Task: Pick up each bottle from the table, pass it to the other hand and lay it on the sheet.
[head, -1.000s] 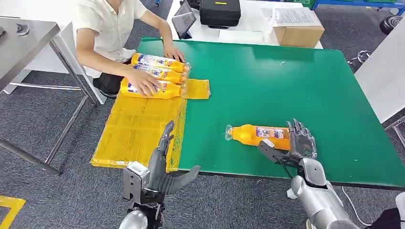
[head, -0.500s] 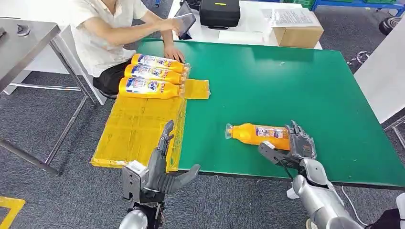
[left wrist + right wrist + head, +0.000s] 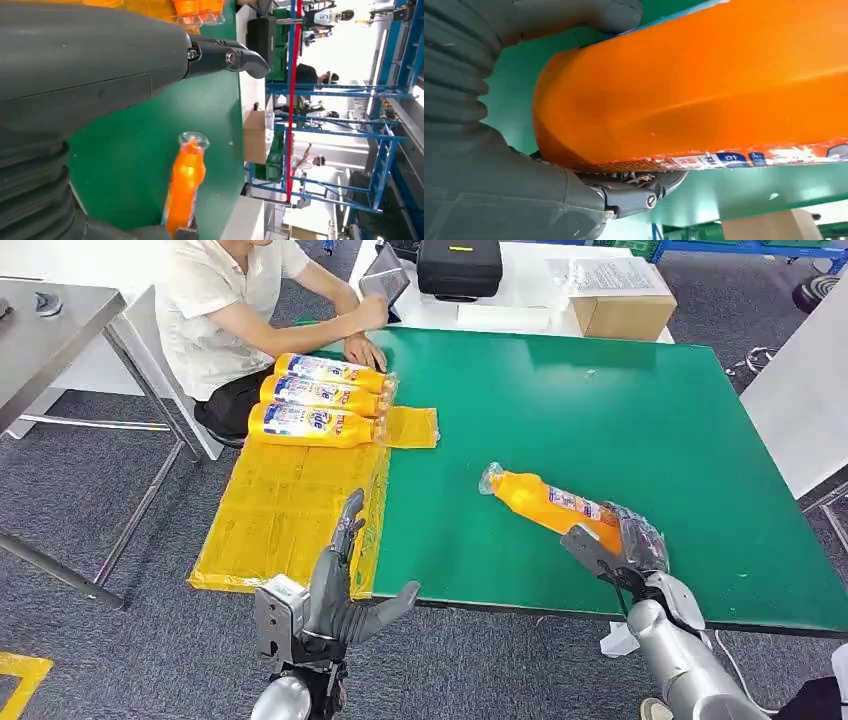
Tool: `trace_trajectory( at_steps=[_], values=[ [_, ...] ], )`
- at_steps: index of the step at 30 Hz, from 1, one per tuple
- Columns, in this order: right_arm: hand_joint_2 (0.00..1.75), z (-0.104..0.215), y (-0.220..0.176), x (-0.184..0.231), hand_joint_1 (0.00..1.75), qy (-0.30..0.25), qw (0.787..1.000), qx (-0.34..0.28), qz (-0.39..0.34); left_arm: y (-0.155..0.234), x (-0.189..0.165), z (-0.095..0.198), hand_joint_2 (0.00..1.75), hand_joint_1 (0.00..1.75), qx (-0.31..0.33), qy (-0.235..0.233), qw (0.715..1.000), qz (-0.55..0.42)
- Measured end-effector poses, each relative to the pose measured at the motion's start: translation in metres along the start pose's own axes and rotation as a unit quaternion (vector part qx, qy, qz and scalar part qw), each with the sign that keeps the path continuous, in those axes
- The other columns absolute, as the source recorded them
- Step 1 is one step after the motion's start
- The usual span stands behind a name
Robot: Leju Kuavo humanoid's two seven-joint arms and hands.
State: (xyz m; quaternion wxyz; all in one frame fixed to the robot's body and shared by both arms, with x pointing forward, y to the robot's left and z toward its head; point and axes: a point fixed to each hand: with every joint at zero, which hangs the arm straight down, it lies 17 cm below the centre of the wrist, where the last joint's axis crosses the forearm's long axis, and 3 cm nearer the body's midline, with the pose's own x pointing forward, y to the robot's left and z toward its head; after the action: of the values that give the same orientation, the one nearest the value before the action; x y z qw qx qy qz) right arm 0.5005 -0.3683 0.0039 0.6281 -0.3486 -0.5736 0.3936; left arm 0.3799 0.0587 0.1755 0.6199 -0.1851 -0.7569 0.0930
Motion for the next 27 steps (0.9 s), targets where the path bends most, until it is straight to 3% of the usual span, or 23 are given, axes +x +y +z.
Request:
trace_trajectory(
  at_steps=[5,11,16,22,27],
  values=[
    [1.75,0.004,0.002,0.021,1.75,-0.039,0.998,-0.016,-0.053,0.008,0.003,-0.002,1.75,0.0,0.019,-0.012,1.0,-0.007],
    [1.75,0.008,0.012,0.071,1.75,-0.076,0.989,-0.024,-0.122,0.016,-0.035,-0.003,1.75,0.0,0.017,0.073,0.995,0.069],
    [1.75,0.013,0.012,0.13,1.75,-0.141,0.972,-0.024,-0.184,0.019,-0.069,0.006,1.75,0.0,0.003,0.133,0.981,0.139],
    [1.75,0.034,0.012,0.217,1.75,-0.219,0.938,-0.015,-0.27,0.02,-0.08,0.002,1.75,0.0,-0.006,0.143,0.98,0.137],
    [1.75,0.046,0.013,0.245,1.75,-0.245,0.925,-0.014,-0.29,0.02,-0.082,-0.001,1.75,0.0,-0.007,0.144,0.98,0.135]
  ],
)
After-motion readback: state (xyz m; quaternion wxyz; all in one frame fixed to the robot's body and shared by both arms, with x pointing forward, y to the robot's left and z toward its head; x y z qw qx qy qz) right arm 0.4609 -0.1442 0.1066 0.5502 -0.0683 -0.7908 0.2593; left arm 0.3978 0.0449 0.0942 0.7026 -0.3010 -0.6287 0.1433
